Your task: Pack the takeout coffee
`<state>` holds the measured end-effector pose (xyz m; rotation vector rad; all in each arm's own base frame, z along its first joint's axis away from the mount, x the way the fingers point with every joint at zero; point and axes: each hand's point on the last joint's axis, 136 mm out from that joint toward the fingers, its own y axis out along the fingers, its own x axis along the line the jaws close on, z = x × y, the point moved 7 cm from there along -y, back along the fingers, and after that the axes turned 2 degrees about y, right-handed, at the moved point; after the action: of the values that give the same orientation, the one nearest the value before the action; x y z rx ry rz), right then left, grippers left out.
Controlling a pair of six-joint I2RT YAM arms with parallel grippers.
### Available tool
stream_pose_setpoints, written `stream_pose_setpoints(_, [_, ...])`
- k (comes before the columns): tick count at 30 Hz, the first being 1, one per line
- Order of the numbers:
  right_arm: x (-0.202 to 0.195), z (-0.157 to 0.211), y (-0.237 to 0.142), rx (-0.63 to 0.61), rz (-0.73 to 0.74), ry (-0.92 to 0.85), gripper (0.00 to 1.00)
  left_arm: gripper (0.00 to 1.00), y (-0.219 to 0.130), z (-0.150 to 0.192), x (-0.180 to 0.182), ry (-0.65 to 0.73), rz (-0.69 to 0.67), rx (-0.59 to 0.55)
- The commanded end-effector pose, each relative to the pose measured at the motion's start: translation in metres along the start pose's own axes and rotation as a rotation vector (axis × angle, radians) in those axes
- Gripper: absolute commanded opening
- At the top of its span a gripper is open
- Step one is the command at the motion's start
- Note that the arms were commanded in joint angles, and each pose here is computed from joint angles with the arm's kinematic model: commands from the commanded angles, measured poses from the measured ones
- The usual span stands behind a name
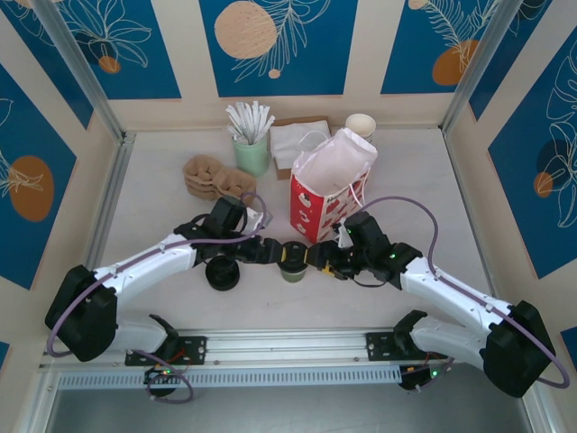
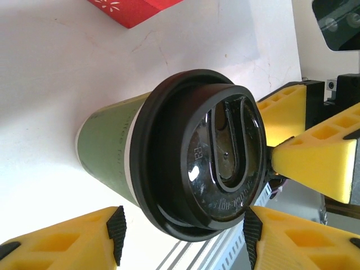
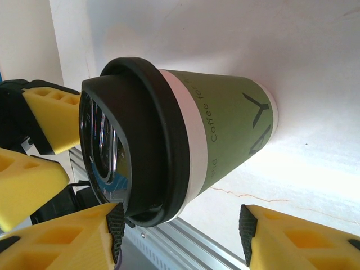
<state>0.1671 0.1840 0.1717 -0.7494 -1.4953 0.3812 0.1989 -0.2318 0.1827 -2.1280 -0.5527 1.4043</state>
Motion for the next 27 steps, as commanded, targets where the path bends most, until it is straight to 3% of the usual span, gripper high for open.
stream_pose_setpoints(1, [0.009,-0.004,-0.002,-0.020,-0.008,-0.016,0.59,0.59,-0.001,-0.005,-0.004,0.036,-0.017,-0.006])
stream_pose_setpoints(27, [-0.012,0.000,0.006,-0.028,0.078,0.014,0.57,0.56,0.012,-0.006,0.006,0.028,-0.042,0.017])
